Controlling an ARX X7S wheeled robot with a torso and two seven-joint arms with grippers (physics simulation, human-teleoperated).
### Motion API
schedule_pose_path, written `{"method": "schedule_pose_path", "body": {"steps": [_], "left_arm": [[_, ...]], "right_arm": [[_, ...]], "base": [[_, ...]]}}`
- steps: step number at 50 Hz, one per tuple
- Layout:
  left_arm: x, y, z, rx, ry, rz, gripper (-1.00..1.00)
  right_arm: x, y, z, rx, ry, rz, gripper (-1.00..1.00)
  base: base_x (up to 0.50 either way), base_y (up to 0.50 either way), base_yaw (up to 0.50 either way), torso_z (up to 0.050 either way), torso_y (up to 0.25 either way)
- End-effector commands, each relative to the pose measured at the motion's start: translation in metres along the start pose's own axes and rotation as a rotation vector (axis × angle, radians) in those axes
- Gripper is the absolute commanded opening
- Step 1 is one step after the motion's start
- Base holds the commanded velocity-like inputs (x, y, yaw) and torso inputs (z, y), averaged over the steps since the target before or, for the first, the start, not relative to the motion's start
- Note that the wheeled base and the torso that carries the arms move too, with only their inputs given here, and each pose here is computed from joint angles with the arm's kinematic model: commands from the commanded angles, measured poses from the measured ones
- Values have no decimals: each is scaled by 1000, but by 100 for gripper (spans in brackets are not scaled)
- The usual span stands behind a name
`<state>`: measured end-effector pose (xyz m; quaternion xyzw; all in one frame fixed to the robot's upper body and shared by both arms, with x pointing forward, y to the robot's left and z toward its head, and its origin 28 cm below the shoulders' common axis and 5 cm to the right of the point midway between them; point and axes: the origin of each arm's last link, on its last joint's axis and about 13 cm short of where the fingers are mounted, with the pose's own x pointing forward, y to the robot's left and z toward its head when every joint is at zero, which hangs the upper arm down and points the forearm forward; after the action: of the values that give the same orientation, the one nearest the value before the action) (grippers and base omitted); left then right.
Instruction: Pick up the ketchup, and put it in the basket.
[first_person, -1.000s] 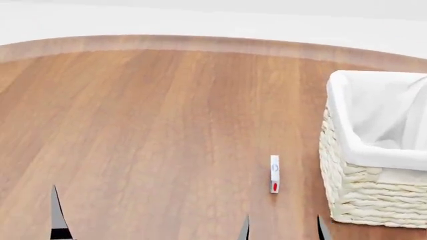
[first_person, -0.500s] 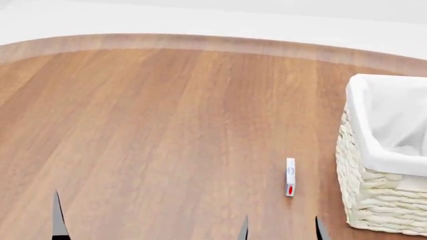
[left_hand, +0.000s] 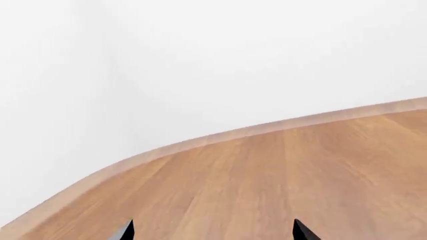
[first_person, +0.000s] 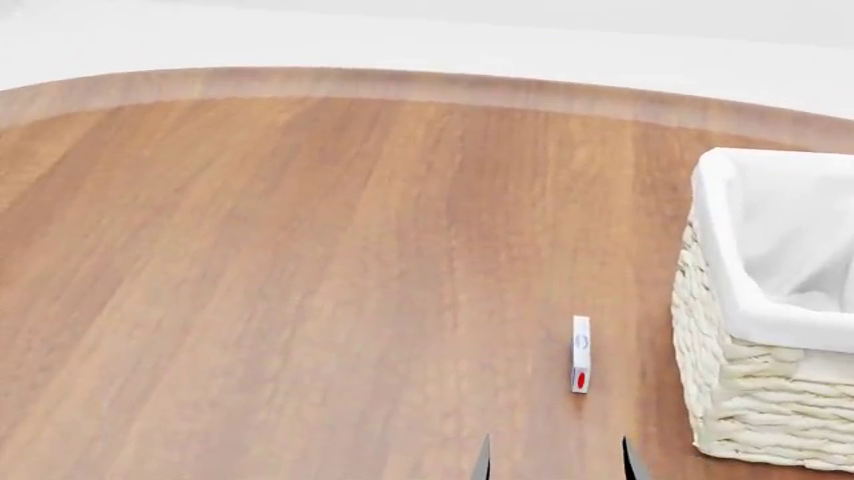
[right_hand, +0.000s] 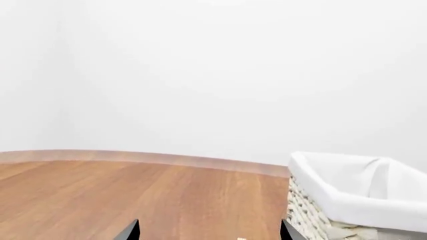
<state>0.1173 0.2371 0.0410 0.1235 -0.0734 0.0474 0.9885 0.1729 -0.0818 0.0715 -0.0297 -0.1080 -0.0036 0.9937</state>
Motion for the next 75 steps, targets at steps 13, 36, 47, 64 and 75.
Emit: {"method": "schedule_pose_path", "body": {"steps": [13, 36, 47, 64, 75], "left_arm": [[-41, 30, -37, -75, 212, -16, 100], [-45, 52, -88, 27, 272, 125, 100], [-26, 48, -103, -39, 278, 127, 100], [-14, 40, -109, -148, 286, 44, 100], [-7, 42, -109, -134, 263, 84, 100]], "right_arm": [[4, 0, -5, -12, 6, 2, 100], [4, 1, -8, -5, 18, 7, 100], [4, 1, -8, -7, 17, 9, 100], [6, -1, -15, -13, 33, 3, 100], [6, -1, -15, -12, 35, 6, 100]], "base": [[0, 0, 0, 0, 0], [0, 0, 0, 0, 0], [0, 0, 0, 0, 0], [0, 0, 0, 0, 0], [0, 0, 0, 0, 0]]}}
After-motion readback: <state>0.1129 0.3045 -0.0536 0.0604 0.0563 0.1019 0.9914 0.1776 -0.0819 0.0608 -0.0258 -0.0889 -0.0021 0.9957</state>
